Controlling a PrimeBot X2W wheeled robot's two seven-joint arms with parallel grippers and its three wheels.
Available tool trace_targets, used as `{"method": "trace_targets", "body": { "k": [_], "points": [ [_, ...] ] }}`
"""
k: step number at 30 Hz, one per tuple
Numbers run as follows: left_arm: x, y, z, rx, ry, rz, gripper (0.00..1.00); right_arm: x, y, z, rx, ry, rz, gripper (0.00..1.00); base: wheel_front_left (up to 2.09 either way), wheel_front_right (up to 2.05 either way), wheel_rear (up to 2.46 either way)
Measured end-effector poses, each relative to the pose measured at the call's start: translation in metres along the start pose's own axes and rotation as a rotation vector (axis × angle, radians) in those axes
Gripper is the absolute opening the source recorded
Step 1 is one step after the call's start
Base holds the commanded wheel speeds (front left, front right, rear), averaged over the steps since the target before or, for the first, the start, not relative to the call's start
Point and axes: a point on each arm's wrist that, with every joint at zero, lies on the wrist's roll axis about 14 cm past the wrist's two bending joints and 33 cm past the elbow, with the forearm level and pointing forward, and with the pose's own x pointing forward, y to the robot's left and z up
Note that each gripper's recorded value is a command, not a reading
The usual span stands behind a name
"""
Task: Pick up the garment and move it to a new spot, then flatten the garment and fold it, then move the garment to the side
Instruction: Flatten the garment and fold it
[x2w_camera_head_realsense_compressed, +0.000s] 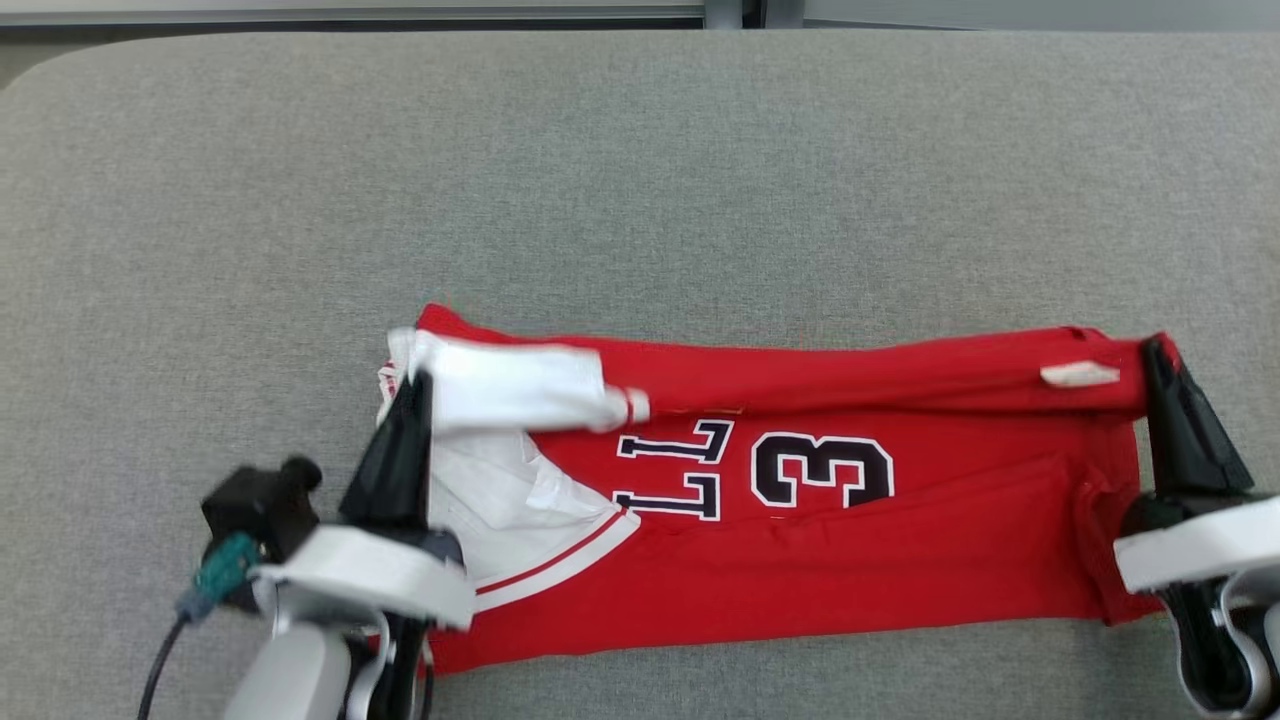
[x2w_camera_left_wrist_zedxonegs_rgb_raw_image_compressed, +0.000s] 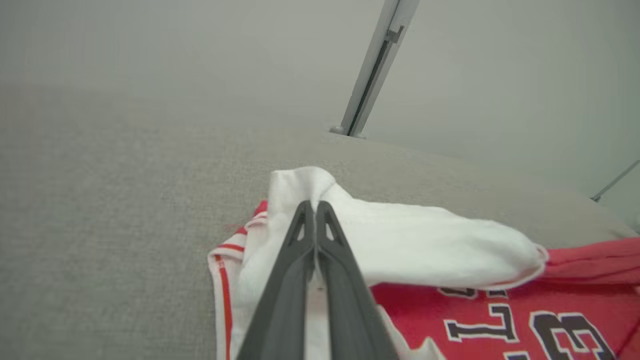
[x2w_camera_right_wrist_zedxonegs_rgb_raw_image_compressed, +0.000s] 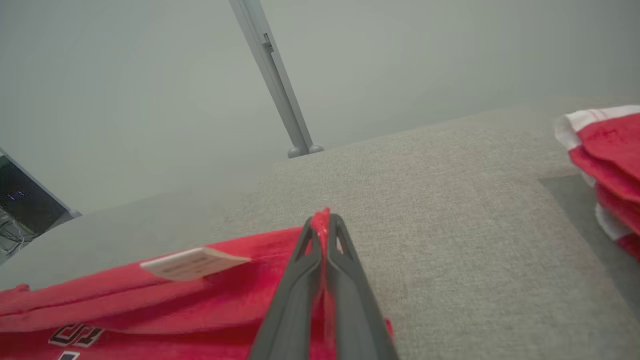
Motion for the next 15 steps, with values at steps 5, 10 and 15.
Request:
{"method": "trace_targets", "body": {
  "k": [5,10,15],
  "points": [
    [-0.033,0.007,-0.026,-0.074,0.104,0.058,0.00,-0.017,0.002,-0.018,0.013,0.047,-0.005,0.00,0.00,0.00,0.00],
    [-0.050,0.007,-0.051,-0.128,0.205,0.076,1.00,-0.036,-0.004,-0.036,-0.043,0.103,-0.032,1.00,0.00,0.00,0.00],
    [-0.055,0.019,-0.040,-0.076,0.134,0.105,1.00,-0.057,0.007,-0.025,-0.103,0.041,-0.035,1.00,0.00,0.00,0.00]
  ]
}}
